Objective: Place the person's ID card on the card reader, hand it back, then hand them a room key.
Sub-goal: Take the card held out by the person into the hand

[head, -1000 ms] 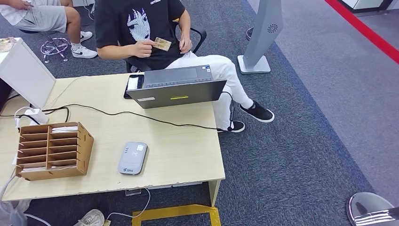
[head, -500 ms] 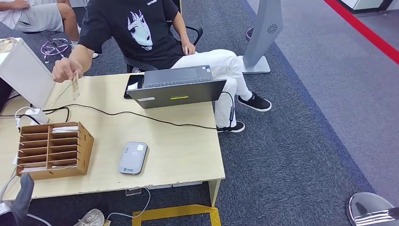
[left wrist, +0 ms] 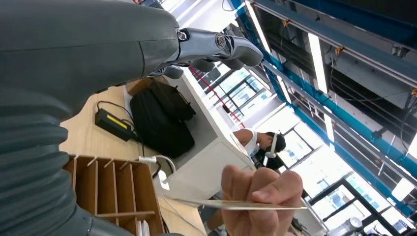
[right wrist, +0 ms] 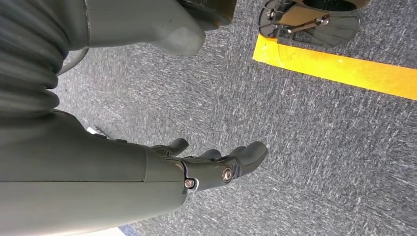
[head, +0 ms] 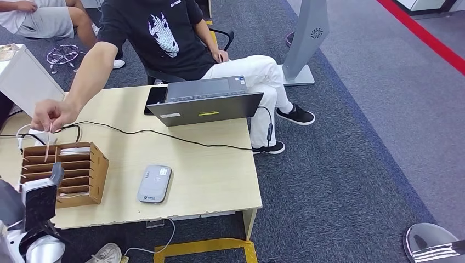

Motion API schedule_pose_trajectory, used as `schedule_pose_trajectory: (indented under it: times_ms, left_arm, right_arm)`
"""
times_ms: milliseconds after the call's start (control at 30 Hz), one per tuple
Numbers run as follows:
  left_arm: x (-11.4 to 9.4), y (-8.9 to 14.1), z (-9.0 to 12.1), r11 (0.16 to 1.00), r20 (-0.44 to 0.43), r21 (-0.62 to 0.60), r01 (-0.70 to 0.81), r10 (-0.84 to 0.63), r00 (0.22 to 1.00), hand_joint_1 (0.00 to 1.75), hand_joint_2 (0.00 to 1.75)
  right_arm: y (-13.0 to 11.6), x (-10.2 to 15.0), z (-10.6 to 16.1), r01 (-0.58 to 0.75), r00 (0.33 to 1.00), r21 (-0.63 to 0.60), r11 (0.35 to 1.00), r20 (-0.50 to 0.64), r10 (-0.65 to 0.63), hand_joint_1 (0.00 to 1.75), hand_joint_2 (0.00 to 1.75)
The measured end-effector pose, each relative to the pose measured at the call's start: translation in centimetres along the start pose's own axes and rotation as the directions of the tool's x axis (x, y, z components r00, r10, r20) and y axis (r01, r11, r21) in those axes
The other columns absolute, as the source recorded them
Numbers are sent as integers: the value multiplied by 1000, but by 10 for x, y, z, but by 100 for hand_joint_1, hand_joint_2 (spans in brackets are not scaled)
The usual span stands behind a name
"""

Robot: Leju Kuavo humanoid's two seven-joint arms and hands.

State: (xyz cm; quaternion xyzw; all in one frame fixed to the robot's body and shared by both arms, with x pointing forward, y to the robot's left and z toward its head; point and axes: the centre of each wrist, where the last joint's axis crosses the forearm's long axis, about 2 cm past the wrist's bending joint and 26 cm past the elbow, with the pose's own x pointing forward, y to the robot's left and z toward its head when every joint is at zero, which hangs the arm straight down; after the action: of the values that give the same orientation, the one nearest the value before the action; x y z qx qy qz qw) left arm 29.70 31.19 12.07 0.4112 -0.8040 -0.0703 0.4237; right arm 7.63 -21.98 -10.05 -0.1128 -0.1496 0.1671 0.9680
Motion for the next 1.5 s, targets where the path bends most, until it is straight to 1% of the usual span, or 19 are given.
schedule_pose_trajectory:
  times_ms: [167, 433, 567, 833, 1500]
  left_arm:
    - [5, -12, -3, 999, -2, -26, -31, 31, 1000, 0, 175]
    - [9, -20, -3, 998, -12, -37, -60, 59, 998, 0, 175]
    - [11, -22, -4, 997, -21, -20, -68, 68, 997, 175, 175]
    - [12, -25, -3, 995, -59, 17, -97, 98, 993, 175, 175]
    - [12, -25, -4, 994, -68, 43, -101, 104, 992, 175, 175]
  right_arm:
    - [0, 1, 0, -2, 1000, -3, 1000, 3, 2, 0, 175]
    - [0, 1, 0, -4, 1000, -4, 1000, 4, 4, 0, 175]
    - [0, 1, 0, -6, 1000, -8, 1000, 3, 6, 0, 175]
    - [-1, 1, 0, -13, 1000, -21, 1000, -2, 13, 0, 175]
    - [-1, 1, 0, -21, 1000, -25, 999, 0, 21, 0, 175]
